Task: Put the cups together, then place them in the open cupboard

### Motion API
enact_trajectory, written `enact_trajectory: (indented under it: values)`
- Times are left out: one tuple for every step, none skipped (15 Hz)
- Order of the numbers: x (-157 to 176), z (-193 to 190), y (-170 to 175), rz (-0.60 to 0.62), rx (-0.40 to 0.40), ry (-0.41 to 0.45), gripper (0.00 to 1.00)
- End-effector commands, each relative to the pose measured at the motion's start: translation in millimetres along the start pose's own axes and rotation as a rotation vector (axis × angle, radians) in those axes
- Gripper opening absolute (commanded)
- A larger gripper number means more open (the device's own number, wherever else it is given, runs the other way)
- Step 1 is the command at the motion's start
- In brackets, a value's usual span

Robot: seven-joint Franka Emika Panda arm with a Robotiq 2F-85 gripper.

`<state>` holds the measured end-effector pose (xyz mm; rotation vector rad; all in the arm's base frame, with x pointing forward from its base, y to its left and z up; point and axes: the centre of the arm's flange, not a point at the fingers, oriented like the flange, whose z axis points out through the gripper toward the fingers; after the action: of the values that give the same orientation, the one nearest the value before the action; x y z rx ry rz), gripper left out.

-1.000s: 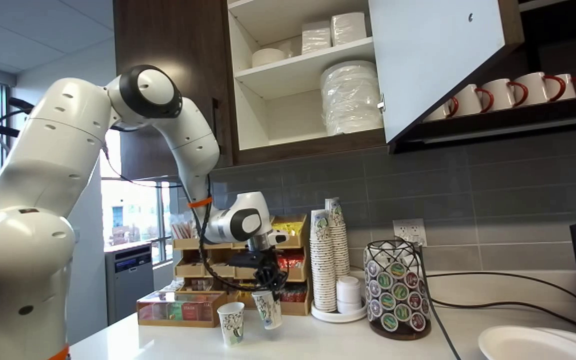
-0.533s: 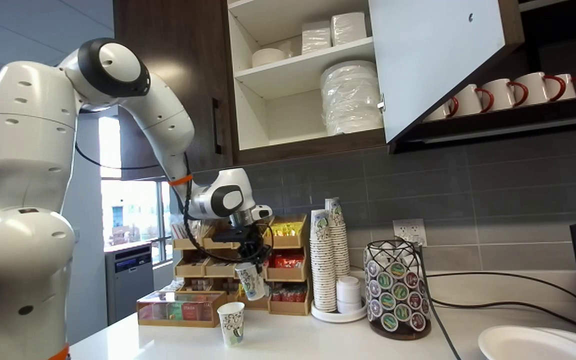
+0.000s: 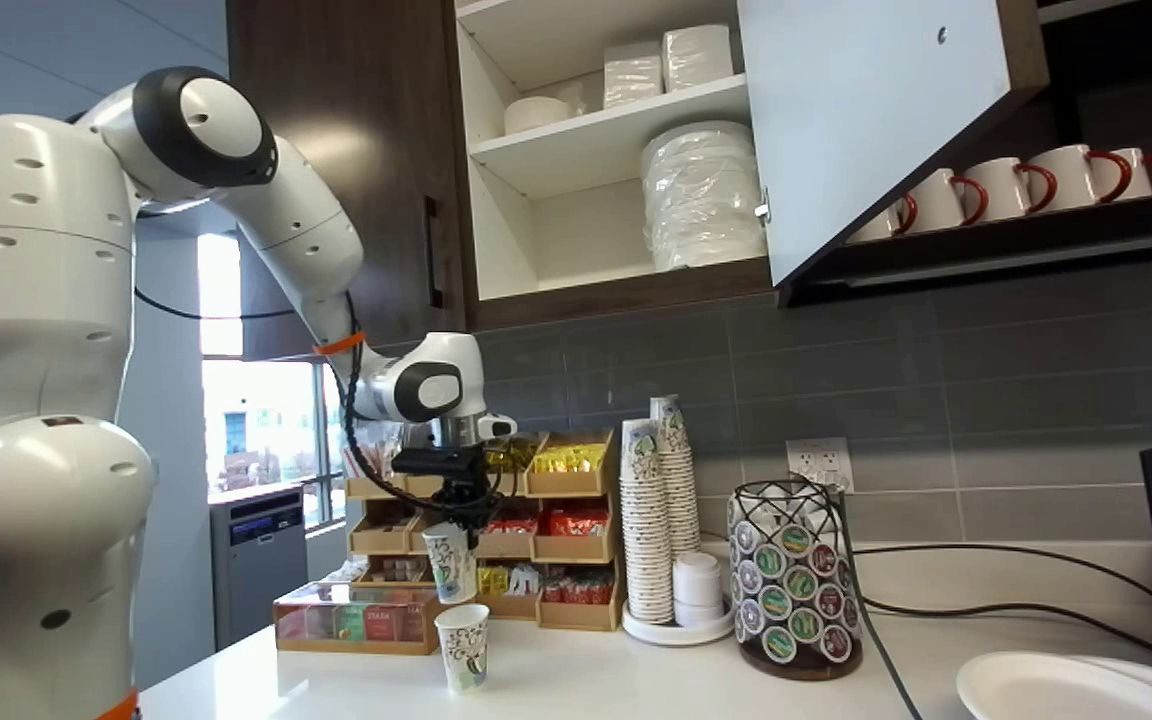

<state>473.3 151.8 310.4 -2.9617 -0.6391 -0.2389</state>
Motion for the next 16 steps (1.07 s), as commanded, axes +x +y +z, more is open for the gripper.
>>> enact_trajectory:
  values:
    - [-6.6,12.3,6.2,-0.017,0.012,-0.017,0.01]
    - [-5.9,15.6,6.8,-0.017,0.012,-0.014,0.01]
    - [-4.4,19.5,6.4,-0.022,0.02,-0.013,0.01]
    - [-4.3,23.6,5.8,-0.027,0.026,-0.02,0.01]
    - [-4.3,28.8,6.3,-0.032,0.021,-0.028,0.01]
    - [-4.5,34.2,6.3,-0.034,0.034,-0.034,0.01]
    - [-4.9,39.4,7.3,-0.034,0.031,-0.04,0.01]
    - [-4.4,44.6,6.7,-0.029,0.021,-0.04,0.01]
    - [-4.1,49.1,4.6,-0.035,0.027,-0.035,0.01]
    - [-3.1,52.3,3.6,-0.037,0.024,-0.024,0.01]
    - [0.3,50.9,2.8,-0.038,0.025,-0.004,0.01]
    - [2.1,50.0,1.6,-0.043,0.022,0.003,0.01]
    - [3.3,49.2,0.8,-0.046,0.019,0.006,0.01]
    - [4.0,49.7,-0.6,-0.049,0.02,0.011,0.01]
    - [5.1,51.0,-2.3,-0.051,0.028,0.016,0.01]
    - [5.4,54.5,-4.0,-0.057,0.031,0.014,0.01]
